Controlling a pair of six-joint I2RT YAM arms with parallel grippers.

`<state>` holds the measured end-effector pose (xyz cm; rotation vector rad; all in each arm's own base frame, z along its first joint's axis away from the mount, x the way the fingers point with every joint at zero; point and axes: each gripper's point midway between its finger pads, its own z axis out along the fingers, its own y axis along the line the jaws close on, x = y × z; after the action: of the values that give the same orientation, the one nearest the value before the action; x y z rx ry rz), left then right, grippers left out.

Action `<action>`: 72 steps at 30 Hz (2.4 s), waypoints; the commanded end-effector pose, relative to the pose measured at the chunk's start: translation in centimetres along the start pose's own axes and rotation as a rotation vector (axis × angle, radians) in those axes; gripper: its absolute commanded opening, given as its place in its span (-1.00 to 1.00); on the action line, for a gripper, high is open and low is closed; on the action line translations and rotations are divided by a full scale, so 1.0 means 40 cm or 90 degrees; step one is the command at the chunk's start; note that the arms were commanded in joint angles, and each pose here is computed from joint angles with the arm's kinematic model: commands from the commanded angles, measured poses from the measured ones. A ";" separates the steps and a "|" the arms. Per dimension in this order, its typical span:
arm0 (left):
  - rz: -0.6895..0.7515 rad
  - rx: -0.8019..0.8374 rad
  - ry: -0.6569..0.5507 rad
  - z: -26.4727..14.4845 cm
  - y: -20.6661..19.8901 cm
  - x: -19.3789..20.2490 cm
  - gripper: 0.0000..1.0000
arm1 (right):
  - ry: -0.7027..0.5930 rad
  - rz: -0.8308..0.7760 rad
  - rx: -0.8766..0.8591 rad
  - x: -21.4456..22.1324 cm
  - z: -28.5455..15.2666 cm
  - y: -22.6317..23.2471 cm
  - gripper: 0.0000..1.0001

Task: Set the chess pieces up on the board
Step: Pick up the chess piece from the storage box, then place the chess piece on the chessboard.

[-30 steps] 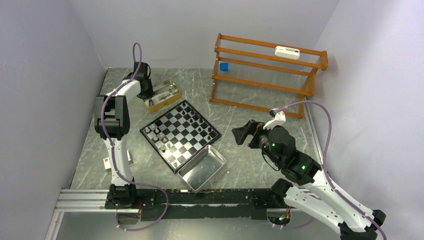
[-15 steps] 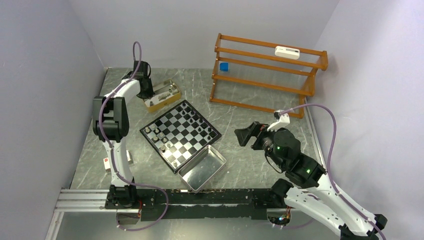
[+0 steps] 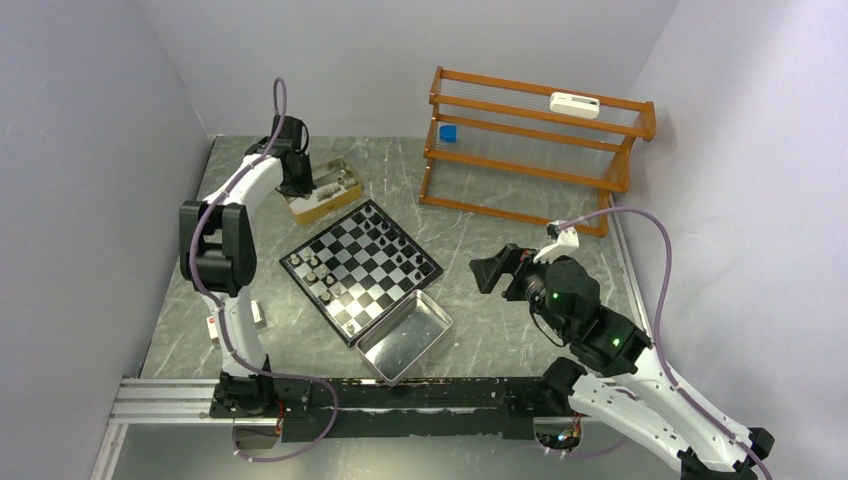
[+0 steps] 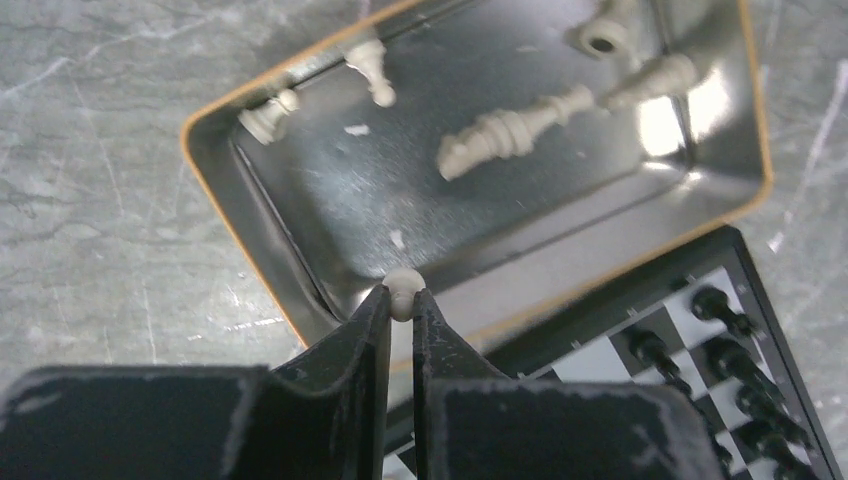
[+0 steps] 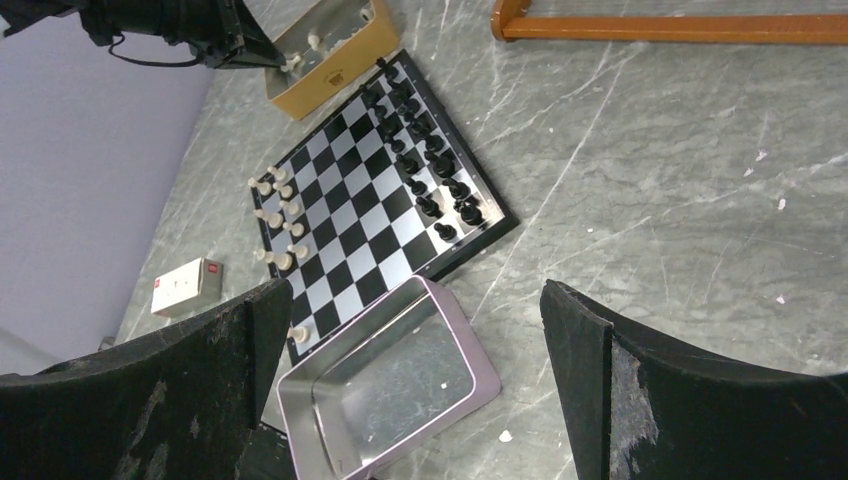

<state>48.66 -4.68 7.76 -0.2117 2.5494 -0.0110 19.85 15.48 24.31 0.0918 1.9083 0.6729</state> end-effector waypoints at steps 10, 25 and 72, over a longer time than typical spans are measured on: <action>0.066 0.091 -0.003 -0.225 -0.119 0.099 -0.73 | -0.033 0.009 0.007 -0.043 -0.036 -0.007 1.00; 0.122 0.162 0.023 -0.402 -0.189 0.345 -0.71 | -0.032 0.018 0.011 -0.043 -0.053 -0.015 1.00; 0.164 0.099 0.046 -0.305 -0.195 0.616 -0.73 | 0.000 0.006 0.023 -0.015 -0.002 -0.004 1.00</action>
<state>22.22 -16.20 4.87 0.1966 2.6497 -0.1184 19.96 15.24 23.06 0.1020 1.9713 0.6177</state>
